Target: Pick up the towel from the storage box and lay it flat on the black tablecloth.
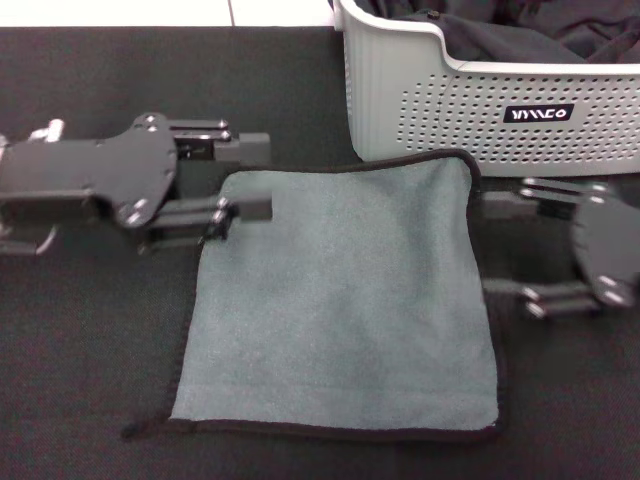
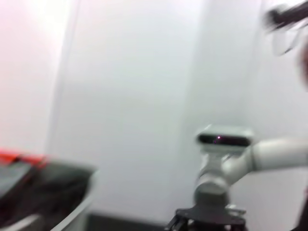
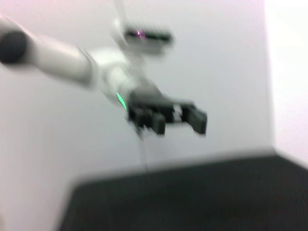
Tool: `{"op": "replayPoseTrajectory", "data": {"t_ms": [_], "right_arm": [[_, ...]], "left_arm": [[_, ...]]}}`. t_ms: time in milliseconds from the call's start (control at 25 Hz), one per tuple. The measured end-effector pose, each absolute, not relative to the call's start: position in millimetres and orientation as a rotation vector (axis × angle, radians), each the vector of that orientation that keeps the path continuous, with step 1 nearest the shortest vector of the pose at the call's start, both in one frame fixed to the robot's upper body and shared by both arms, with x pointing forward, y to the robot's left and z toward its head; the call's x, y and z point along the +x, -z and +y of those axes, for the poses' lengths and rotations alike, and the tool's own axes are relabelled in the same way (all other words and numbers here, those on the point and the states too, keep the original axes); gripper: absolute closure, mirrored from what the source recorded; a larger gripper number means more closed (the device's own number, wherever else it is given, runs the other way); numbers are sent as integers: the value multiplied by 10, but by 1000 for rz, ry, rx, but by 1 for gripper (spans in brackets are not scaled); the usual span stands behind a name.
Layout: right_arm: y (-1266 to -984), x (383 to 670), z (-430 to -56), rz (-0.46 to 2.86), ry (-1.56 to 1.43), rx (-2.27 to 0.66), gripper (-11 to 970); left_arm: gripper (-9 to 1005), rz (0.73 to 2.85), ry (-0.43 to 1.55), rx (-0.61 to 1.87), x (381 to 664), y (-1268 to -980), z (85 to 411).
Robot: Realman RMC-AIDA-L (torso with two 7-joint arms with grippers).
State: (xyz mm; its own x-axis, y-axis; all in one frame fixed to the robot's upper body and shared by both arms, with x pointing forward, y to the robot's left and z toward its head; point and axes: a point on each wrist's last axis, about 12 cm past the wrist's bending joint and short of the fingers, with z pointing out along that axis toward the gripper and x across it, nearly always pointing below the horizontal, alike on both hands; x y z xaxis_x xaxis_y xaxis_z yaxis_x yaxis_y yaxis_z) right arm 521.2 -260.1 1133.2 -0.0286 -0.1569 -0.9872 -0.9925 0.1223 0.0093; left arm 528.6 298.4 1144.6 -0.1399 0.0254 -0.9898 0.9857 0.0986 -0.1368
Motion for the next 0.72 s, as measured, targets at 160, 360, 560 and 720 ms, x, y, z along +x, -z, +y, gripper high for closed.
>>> {"op": "replayPoseTrajectory", "data": {"t_ms": [160, 360, 560, 720], "right_arm": [[-11395, 4961, -2674, 1272, -1132, -1189, 99], [-11403, 4934, -2590, 1224, -1144, -1185, 100], [-11421, 4988, -2470, 1203, -1165, -1213, 101], [-11432, 5008, -2437, 1197, -1167, -1221, 102]], "left_arm": [[435, 1274, 1290, 1114, 5137, -11446, 2954], [434, 1253, 1282, 1119, 5081, -11390, 2931], [434, 1214, 1236, 1144, 5058, -11372, 2946], [434, 1216, 1233, 1142, 5051, -11368, 2961]]}}
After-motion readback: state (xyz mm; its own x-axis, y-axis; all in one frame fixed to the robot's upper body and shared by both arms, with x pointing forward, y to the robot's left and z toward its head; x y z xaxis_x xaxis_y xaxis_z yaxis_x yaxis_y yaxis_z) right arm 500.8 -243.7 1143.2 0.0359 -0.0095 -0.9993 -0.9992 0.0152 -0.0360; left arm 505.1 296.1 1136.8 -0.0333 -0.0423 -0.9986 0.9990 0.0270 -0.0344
